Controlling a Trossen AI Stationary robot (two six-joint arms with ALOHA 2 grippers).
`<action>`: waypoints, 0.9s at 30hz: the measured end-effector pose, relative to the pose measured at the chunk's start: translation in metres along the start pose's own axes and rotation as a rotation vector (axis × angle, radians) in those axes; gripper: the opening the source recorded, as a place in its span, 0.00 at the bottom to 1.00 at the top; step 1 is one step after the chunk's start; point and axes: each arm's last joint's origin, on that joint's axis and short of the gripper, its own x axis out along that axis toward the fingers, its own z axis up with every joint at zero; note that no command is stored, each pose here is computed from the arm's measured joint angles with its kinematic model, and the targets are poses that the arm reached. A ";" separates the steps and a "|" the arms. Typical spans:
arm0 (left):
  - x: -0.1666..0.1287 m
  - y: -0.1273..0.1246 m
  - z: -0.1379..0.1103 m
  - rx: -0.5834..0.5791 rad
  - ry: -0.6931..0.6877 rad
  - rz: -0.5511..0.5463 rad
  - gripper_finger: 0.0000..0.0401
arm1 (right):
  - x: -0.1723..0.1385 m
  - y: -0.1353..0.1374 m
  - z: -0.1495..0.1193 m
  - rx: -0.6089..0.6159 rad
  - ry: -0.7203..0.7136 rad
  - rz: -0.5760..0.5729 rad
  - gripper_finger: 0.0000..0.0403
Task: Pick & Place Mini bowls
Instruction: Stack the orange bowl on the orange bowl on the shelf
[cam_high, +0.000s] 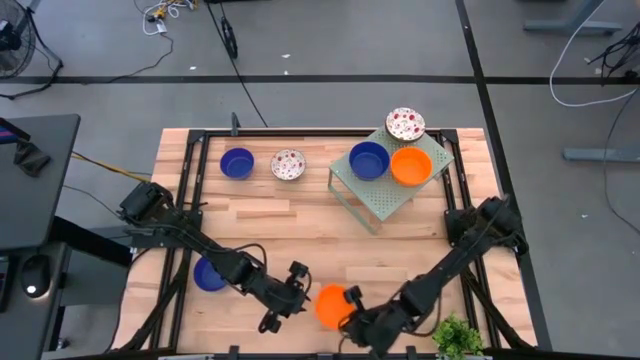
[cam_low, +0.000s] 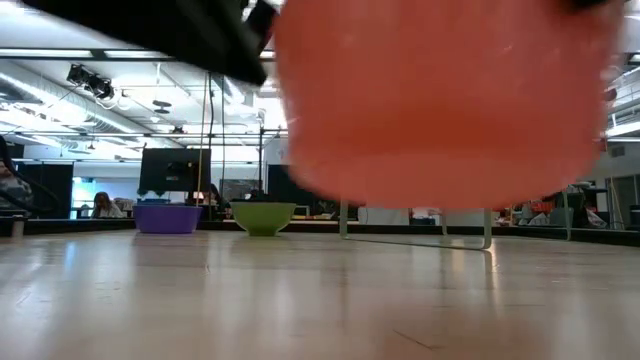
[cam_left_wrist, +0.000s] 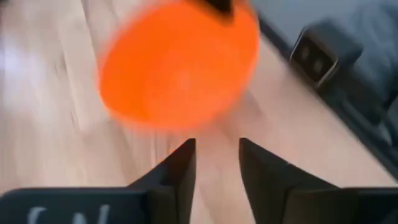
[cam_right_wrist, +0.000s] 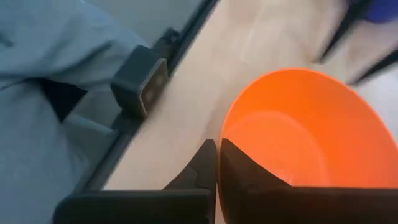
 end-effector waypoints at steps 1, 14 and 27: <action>0.000 0.000 -0.003 -0.015 0.029 0.000 0.34 | -0.007 0.001 0.001 0.002 0.009 -0.019 0.01; 0.007 0.000 -0.043 -0.215 0.016 0.074 0.36 | -0.162 -0.062 0.000 0.218 0.099 -0.472 0.02; 0.008 0.000 -0.056 -0.241 -0.076 0.067 0.35 | -0.263 -0.181 -0.041 0.523 0.231 -0.712 0.02</action>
